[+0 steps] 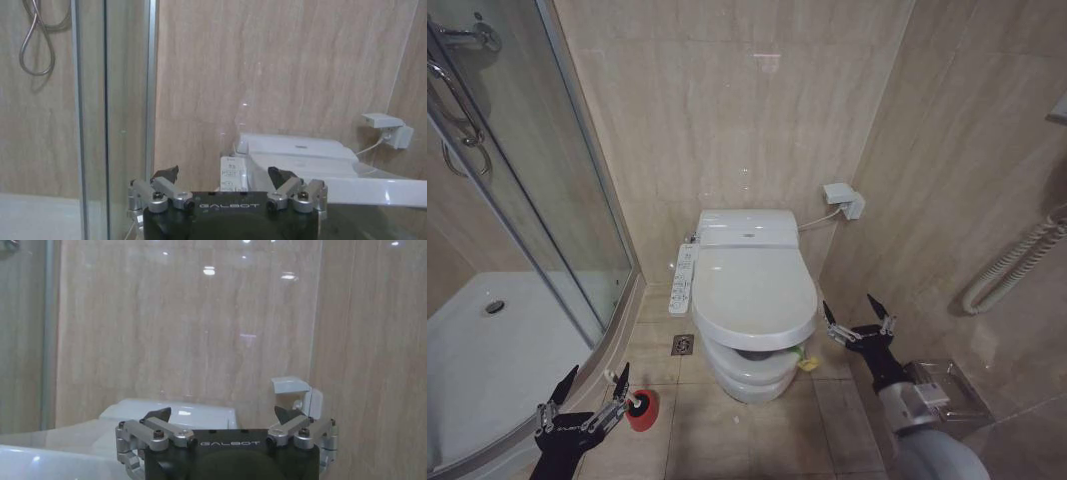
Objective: Open the toilet lid, clean the toilet bowl with a toilet brush, close the toilet lid, and flush.
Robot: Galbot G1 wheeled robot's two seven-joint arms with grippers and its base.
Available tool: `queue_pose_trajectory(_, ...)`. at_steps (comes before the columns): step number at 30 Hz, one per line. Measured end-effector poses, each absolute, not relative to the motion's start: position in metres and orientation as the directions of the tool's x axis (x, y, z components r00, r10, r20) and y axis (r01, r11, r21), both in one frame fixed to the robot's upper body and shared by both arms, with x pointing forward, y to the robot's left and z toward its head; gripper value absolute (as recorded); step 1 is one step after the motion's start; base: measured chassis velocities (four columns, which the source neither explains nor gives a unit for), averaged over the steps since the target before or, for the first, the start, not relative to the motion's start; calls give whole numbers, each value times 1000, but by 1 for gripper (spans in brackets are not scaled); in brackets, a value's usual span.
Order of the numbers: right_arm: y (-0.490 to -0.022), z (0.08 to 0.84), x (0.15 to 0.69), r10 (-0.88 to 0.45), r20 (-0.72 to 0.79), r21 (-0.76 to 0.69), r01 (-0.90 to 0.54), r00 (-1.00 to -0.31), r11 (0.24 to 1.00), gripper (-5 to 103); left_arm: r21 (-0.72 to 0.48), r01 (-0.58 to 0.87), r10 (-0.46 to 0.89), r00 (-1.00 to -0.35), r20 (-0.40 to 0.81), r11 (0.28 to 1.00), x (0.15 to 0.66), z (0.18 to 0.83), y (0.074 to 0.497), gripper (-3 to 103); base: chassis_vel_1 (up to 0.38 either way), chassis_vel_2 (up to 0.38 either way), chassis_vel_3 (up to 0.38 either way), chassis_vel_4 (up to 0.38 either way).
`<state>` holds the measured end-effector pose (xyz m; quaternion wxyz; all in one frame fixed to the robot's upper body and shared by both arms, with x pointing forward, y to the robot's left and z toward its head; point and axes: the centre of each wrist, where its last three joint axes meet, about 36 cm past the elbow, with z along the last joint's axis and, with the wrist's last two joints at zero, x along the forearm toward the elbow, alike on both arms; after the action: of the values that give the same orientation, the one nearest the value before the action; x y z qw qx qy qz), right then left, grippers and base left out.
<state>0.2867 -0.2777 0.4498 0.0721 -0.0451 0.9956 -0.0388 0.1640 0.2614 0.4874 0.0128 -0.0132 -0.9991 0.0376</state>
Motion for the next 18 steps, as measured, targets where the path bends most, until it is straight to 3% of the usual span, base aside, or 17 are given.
queue_pose_trajectory(10, -277, 478, 236, -40, -73, -29, -38, -997, 999, 100, -75, 25, 27, -999, 25, 997, 164, 487, 261, 92, 0, 0, 0, 0)
queue_pose_trajectory(18, -278, 491, 225, -26, -67, -18, -25, -997, 1000, 100, -75, 25, 27, -999, 25, 997, 164, 487, 261, 92, 0, 0, 0, 0)
